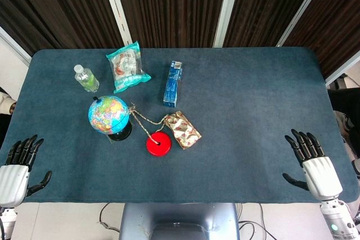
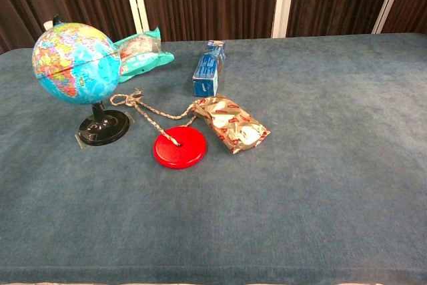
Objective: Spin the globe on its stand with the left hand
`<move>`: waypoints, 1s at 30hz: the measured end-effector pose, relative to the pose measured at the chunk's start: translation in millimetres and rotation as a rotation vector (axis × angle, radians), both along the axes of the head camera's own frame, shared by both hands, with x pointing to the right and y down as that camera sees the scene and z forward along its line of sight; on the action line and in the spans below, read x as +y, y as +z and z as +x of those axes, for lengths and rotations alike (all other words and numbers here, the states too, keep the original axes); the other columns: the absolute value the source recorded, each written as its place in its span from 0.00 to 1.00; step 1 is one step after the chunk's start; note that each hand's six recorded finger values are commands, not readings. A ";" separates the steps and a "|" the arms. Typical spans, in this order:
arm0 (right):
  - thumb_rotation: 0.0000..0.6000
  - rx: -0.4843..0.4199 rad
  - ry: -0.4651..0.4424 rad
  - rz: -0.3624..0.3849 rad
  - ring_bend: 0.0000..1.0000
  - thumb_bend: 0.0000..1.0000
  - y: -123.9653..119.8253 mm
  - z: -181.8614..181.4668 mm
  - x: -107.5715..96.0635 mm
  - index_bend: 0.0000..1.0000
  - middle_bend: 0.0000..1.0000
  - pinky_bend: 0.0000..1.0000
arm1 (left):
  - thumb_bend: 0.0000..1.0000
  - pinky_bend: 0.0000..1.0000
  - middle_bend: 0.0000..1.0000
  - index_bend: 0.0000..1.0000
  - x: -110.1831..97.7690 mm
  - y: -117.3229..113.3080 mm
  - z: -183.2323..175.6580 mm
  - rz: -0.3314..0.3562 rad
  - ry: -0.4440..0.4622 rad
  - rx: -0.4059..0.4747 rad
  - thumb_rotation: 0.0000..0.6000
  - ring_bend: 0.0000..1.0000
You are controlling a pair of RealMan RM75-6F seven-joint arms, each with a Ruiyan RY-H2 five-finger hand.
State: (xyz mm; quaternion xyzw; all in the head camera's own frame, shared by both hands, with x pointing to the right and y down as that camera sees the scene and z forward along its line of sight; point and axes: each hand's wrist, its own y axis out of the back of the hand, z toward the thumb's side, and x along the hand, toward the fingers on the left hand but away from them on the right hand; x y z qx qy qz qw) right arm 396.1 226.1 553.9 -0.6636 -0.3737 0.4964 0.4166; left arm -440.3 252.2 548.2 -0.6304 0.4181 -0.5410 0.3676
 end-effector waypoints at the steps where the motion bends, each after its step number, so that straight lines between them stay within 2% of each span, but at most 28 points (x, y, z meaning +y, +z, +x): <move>1: 1.00 0.000 0.001 -0.002 0.00 0.06 0.3 -0.2 0.1 0.00 0.00 0.00 | 0.32 0.05 0.00 0.00 0.0 0.7 0.4 -0.001 -0.001 0.003 1.00 0.00; 7: 1.00 0.000 0.004 -0.006 0.00 0.06 -0.2 -0.9 0.6 0.00 0.00 0.00 | 0.32 0.06 0.00 0.00 -3.9 7.3 5.8 -0.003 -0.016 0.070 1.00 0.00; 11: 1.00 0.006 0.006 -0.015 0.00 0.06 1.8 -0.1 0.5 0.00 0.00 0.00 | 0.32 0.04 0.00 0.00 -12.4 16.4 12.5 0.000 -0.057 0.204 1.00 0.00; 14: 1.00 0.011 0.010 -0.019 0.00 0.06 2.8 0.2 -0.6 0.00 0.00 0.00 | 0.32 0.03 0.00 0.00 -26.8 29.4 17.0 -0.013 -0.115 0.336 1.00 0.00; 18: 1.00 0.018 0.018 -0.018 0.00 0.06 3.9 0.8 -2.1 0.00 0.00 0.00 | 0.31 0.03 0.00 0.00 -64.8 50.9 27.6 -0.010 -0.180 0.474 1.00 0.00; 25: 1.00 0.040 0.027 -0.038 0.00 0.06 11.3 1.3 -4.6 0.00 0.00 0.00 | 0.31 0.03 0.00 0.00 -99.7 67.8 57.7 0.002 -0.224 0.643 1.00 0.00; 30: 1.00 0.041 0.037 -0.046 0.00 0.06 12.9 2.5 -6.3 0.00 0.00 0.00 | 0.31 0.03 0.00 0.00 -109.3 77.0 79.6 -0.015 -0.213 0.682 1.00 0.00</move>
